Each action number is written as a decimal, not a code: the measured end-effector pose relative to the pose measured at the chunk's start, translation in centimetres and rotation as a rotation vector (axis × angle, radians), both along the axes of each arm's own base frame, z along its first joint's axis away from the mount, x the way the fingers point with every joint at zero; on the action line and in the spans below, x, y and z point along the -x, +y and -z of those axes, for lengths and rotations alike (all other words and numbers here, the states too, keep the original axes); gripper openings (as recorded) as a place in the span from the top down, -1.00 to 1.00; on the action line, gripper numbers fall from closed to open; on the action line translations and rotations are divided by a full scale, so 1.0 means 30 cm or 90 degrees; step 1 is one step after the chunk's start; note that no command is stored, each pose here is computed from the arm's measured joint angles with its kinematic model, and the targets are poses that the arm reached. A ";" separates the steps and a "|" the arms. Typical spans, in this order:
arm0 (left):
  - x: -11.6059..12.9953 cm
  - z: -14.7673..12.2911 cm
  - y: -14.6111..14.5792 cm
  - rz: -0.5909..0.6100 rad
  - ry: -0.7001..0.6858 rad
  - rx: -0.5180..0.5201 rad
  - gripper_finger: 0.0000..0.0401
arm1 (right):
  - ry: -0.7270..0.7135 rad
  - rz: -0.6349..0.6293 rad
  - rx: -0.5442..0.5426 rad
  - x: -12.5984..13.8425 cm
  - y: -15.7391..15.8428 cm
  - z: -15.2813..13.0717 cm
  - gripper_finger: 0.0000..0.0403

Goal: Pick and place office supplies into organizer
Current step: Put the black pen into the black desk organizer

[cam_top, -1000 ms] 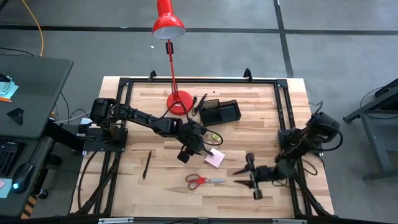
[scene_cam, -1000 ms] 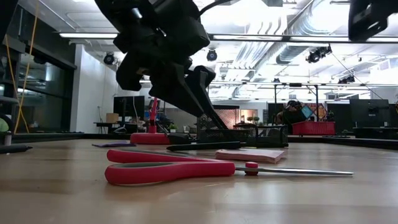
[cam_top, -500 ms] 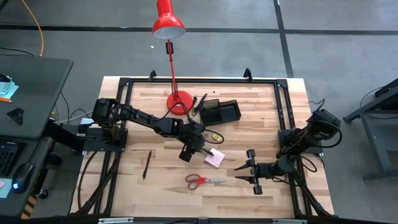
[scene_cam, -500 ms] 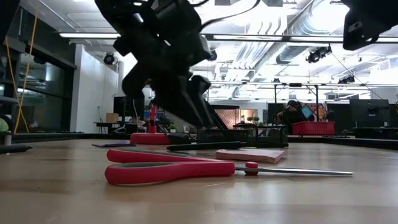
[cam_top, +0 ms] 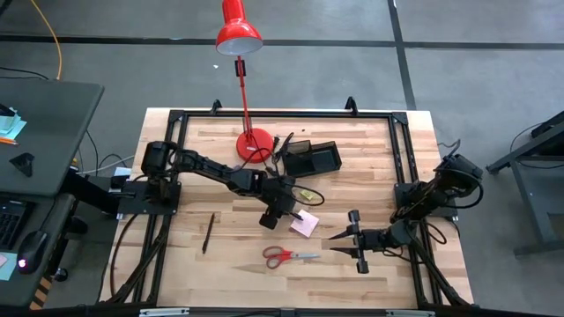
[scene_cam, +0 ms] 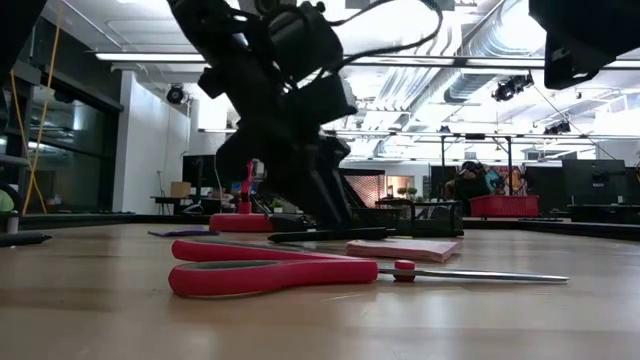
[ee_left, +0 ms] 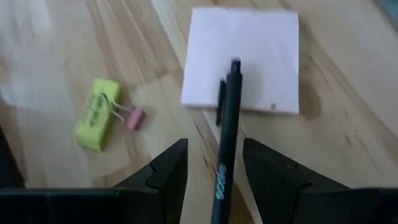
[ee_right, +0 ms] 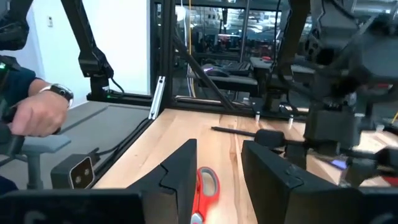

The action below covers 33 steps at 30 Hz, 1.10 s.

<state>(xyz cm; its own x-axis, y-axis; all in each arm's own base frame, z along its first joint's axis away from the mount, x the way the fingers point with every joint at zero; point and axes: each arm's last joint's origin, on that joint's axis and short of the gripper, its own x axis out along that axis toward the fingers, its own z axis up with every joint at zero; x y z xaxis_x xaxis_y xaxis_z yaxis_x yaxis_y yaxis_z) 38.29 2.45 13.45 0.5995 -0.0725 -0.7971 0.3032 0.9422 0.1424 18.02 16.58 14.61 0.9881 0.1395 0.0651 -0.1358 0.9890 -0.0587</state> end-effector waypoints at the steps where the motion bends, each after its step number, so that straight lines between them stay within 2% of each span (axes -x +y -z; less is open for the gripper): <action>1: -0.002 -0.003 0.000 0.002 -0.003 -0.003 0.28 | 0.001 0.000 -0.002 0.000 0.000 0.001 0.41; 7: 0.011 0.007 -0.001 0.008 0.027 -0.008 0.28 | 0.005 -0.002 -0.001 0.000 0.000 0.003 0.41; 10: 0.008 0.042 -0.002 0.013 0.044 0.001 0.28 | 0.005 -0.001 0.001 0.000 0.000 0.003 0.41; 18: -0.003 0.054 -0.002 0.019 0.031 0.006 0.30 | 0.015 0.011 -0.007 -0.011 -0.010 0.008 0.41; 21: -0.003 0.054 -0.003 0.020 0.031 0.007 0.42 | 0.028 0.020 -0.020 -0.020 -0.019 0.015 0.41; 27: -0.012 0.045 -0.002 0.020 0.021 0.005 0.90 | 0.042 0.036 -0.038 -0.035 -0.037 0.023 0.41; 29: -0.016 0.043 -0.002 0.016 0.013 0.006 0.91 | 0.043 0.040 -0.038 -0.038 -0.040 0.023 0.41; 33: -0.026 0.034 0.003 -0.009 -0.008 -0.009 0.79 | 0.042 0.039 -0.038 -0.039 -0.041 0.023 0.41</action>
<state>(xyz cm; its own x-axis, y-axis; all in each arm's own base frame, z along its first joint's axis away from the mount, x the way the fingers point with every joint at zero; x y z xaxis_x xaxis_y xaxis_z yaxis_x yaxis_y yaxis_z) 39.06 2.54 12.44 0.6108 -0.0517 -0.7901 0.2873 0.9443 0.1603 19.19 15.35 13.93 0.9971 0.0763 0.0052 -0.0763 0.9971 0.0071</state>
